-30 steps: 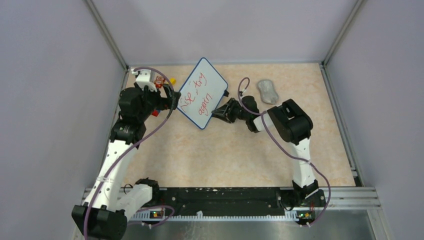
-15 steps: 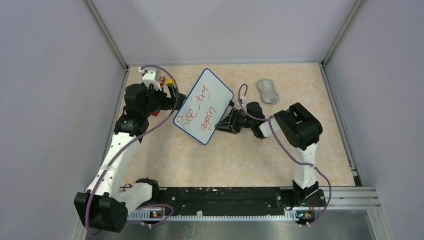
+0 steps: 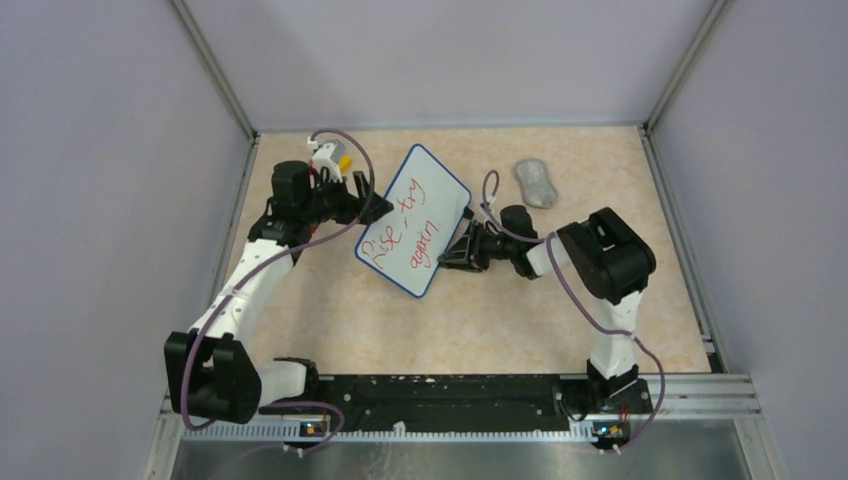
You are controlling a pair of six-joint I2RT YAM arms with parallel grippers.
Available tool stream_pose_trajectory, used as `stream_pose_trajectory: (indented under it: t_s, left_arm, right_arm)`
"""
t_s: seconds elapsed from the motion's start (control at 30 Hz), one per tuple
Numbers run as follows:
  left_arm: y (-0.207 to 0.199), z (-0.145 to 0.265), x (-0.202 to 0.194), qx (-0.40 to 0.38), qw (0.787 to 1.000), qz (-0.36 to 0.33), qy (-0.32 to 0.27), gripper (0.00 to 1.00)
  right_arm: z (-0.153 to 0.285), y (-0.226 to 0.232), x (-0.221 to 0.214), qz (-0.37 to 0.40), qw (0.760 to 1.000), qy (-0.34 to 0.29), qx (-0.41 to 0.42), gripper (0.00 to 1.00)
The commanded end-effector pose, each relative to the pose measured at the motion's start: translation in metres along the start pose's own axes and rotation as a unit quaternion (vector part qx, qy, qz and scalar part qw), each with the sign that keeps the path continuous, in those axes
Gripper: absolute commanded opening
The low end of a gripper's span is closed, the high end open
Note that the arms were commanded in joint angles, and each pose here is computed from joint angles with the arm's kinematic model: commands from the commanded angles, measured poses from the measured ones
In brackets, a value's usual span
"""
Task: Erase the whiteboard
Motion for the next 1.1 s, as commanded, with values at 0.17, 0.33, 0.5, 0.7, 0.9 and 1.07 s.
stream_pose_trajectory:
  t_s: [0.17,0.33,0.5,0.7,0.9,1.07]
  left_arm:
    - [-0.003,-0.016,0.004,-0.043,0.999,0.023,0.013,0.84]
    - [0.001,-0.022,0.001,-0.041,0.998,0.037,0.021,0.72]
    - [0.002,-0.024,-0.002,-0.049,0.997,0.043,0.028,0.66]
    - [0.0,-0.026,-0.004,-0.061,0.996,0.049,0.033,0.66]
    - [0.0,-0.03,-0.003,-0.056,0.996,0.057,0.03,0.64]
    - [-0.002,-0.037,-0.005,-0.039,0.997,0.05,0.034,0.59]
  right_arm:
    - [0.014,0.0,0.011,0.029,1.0,-0.01,0.001,0.16]
    - [0.027,-0.007,0.025,0.043,0.998,-0.04,-0.025,0.28]
    - [0.034,-0.009,0.045,0.054,0.996,-0.053,-0.039,0.31]
    - [0.049,-0.006,0.056,0.088,0.991,-0.075,-0.071,0.56]
    - [0.086,-0.004,0.082,0.164,0.954,-0.126,-0.215,0.88]
    - [0.131,0.018,0.142,0.226,0.874,-0.267,-0.338,0.89]
Point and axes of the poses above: each gripper's point midway between its finger pads, its own z axis back along the fingers, its own y axis along the line the jaws close on, x = y × z, the point moved 4 cm from there along z, back along the fingers, and after that the axes turned 7 degrees about z, right-handed, at the moved point
